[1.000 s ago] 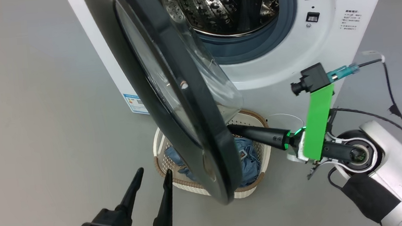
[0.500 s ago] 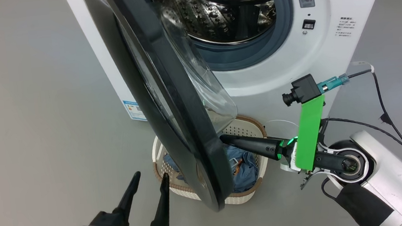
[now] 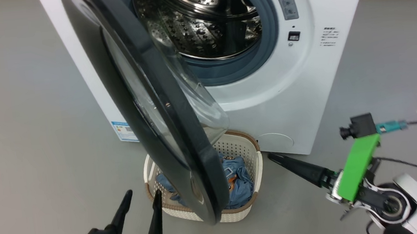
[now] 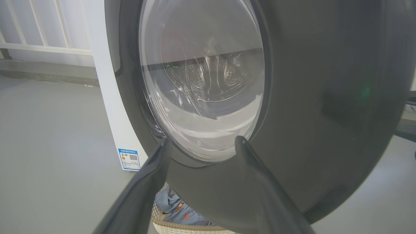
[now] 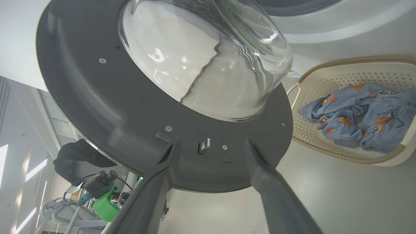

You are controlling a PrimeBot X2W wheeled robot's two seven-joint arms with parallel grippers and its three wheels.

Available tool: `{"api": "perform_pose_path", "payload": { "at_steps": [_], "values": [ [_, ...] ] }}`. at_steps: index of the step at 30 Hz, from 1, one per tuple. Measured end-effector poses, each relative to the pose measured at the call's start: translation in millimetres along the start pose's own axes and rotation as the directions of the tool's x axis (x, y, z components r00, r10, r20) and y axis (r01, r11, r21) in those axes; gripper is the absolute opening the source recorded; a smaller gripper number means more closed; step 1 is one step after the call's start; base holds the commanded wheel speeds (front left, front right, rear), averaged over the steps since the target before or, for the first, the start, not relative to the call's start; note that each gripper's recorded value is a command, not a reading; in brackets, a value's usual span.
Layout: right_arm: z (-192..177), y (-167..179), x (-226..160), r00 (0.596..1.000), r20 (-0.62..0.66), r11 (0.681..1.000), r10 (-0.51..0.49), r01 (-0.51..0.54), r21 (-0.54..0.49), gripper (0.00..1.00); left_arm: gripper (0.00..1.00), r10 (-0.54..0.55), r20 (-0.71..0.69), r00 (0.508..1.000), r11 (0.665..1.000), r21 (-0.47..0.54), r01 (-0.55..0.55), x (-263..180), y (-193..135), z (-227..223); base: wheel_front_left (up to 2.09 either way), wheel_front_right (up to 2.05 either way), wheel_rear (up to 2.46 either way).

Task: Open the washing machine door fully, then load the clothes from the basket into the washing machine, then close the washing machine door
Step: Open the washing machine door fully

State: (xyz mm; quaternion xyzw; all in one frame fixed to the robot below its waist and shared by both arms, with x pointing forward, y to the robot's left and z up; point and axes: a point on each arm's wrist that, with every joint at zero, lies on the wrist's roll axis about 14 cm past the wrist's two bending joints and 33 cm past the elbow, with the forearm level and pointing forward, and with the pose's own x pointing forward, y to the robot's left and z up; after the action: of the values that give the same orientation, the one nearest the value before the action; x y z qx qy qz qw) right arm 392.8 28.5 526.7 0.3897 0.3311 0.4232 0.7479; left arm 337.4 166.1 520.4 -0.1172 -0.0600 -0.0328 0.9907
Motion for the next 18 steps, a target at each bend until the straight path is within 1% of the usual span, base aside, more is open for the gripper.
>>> {"api": "perform_pose_path", "payload": {
  "at_steps": [4, 10, 11, 14, 18],
  "values": [
    [0, -25, -23, 0.994, 0.073, 0.997, -0.076, 0.074, 0.033, 1.00, 1.00, -0.006, -0.016, 1.000, 1.000, -0.003, 0.006, -2, -1, -6, 0.00, 0.00, 0.00],
    [-5, -59, -58, 0.968, 0.155, 0.980, -0.199, 0.193, 0.053, 1.00, 1.00, -0.022, -0.023, 0.999, 1.000, -0.002, 0.022, -1, -6, -9, 0.00, 0.00, 0.00],
    [-8, -68, -70, 0.956, 0.180, 0.972, -0.233, 0.226, 0.059, 1.00, 1.00, -0.036, -0.024, 0.999, 0.999, 0.001, 0.036, 1, -9, -9, 0.00, 0.00, 0.00],
    [-8, -81, -88, 0.931, 0.229, 0.958, -0.285, 0.279, 0.060, 1.00, 1.00, -0.046, -0.033, 0.998, 0.999, 0.000, 0.046, 0, -12, -12, 0.00, 0.00, 0.00],
    [-6, -98, -112, 0.886, 0.301, 0.932, -0.352, 0.360, 0.030, 1.00, 1.00, -0.056, -0.043, 0.997, 0.998, -0.004, 0.056, 1, -15, -16, 0.00, 0.00, 0.00]
  ]
}}
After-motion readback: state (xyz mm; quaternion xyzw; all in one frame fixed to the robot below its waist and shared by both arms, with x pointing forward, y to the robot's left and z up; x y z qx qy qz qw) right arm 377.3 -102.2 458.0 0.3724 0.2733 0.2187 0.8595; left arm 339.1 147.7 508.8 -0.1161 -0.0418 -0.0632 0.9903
